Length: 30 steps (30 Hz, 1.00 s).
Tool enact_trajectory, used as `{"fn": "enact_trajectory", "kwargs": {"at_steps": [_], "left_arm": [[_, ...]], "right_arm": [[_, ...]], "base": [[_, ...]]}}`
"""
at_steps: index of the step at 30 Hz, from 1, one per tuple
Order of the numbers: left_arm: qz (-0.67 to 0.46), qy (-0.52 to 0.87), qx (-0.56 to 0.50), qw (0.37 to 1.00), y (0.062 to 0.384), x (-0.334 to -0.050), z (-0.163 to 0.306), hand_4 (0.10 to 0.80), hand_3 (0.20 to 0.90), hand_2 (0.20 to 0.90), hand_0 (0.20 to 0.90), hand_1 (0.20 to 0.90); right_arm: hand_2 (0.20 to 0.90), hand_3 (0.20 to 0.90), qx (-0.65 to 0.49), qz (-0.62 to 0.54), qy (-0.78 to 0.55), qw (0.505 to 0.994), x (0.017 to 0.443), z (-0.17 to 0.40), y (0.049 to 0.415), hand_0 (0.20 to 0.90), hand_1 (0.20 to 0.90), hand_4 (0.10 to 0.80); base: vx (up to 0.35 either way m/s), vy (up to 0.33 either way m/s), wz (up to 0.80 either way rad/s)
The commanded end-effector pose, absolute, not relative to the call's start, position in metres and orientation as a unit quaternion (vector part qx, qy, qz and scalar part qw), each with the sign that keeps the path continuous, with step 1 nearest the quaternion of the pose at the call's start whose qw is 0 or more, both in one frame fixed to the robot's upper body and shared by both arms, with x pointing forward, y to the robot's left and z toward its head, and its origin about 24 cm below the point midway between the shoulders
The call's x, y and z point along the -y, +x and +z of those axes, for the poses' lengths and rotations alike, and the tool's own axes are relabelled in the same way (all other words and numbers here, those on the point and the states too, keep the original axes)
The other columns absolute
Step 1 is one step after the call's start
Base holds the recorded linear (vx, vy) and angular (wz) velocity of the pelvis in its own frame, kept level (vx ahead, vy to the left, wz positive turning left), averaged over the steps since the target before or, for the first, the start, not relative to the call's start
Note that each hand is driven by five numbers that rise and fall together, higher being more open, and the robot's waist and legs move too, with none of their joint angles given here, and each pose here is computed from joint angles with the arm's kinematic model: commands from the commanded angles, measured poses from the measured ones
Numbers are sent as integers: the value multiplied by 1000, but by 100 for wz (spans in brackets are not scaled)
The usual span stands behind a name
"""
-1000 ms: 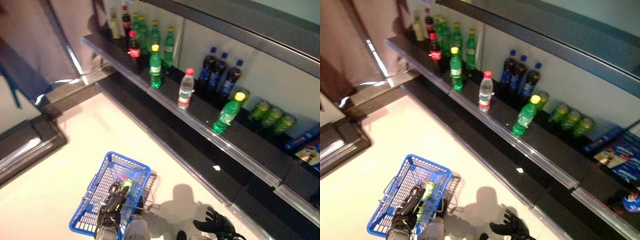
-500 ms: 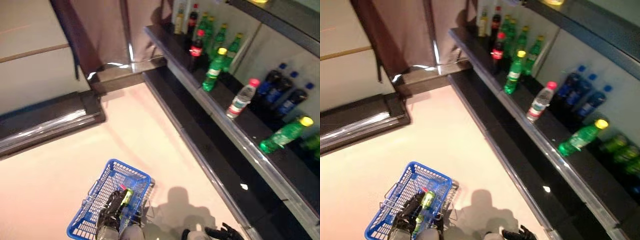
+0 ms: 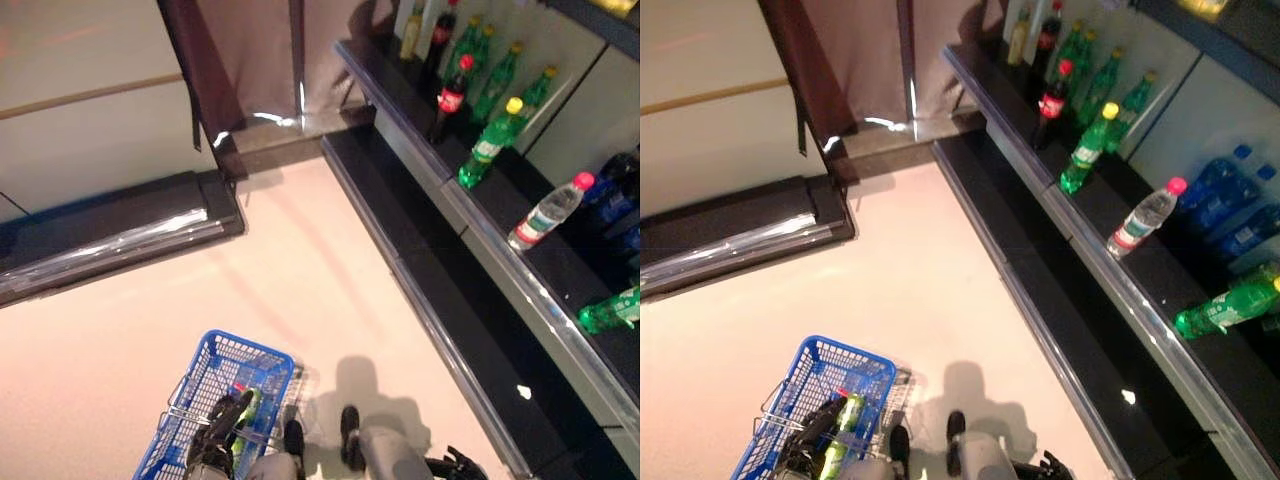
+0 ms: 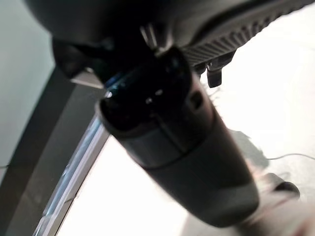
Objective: Pick up the drink and place into the basket.
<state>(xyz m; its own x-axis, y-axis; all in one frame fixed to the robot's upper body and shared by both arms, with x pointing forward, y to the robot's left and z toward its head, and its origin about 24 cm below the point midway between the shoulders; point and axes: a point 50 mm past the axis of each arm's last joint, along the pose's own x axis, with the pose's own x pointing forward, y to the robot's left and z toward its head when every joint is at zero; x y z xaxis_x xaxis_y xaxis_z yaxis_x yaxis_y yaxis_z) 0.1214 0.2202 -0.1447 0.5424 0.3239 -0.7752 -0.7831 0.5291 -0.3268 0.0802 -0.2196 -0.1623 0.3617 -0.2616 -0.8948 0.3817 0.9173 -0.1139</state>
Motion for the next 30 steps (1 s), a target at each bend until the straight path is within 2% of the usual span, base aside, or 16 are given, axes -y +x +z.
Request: {"fn": "enact_trajectory", "kwargs": {"at_steps": [1,4,6,11,15,19,23,26,30], "left_arm": [[208,-297,-227,904,161,-219,-115,100,200,300,300,300],[187,-284,-242,909,163,-207,-117,100,200,300,300,300],[178,-293,-236,909,163,-204,-117,100,200,300,300,300],[205,-317,-224,899,163,-211,-117,100,200,300,300,300],[236,-336,-222,885,146,-224,-122,100,200,300,300,300],[260,-343,-236,871,130,-218,-131,100,200,300,300,300],[252,-337,-241,874,143,-217,-128,100,200,300,300,300],[245,-316,-232,887,156,-226,-121,100,200,300,300,300],[271,-314,-196,889,157,-256,-110,100,200,300,300,300]], "right_arm": [[900,900,-536,-245,64,805,241,-162,57,900,900,800],[900,900,-553,-251,51,793,242,-163,52,900,900,800],[900,900,-544,-242,39,803,249,-160,51,900,900,800],[900,900,-527,-233,27,817,258,-156,62,900,900,800],[900,900,-532,-220,22,817,259,-157,68,900,900,800],[900,900,-538,-218,20,814,257,-158,62,900,900,800],[900,900,-539,-217,18,814,251,-160,61,900,900,800],[900,900,-540,-237,43,806,247,-162,53,900,900,800],[900,900,-520,-178,3,835,234,-160,67,900,900,800]], "base": [[516,-31,15],[457,-62,34],[397,-80,43],[351,114,-47],[494,357,-95],[346,356,-95],[286,508,-124],[240,411,-30],[95,278,-69]]}}
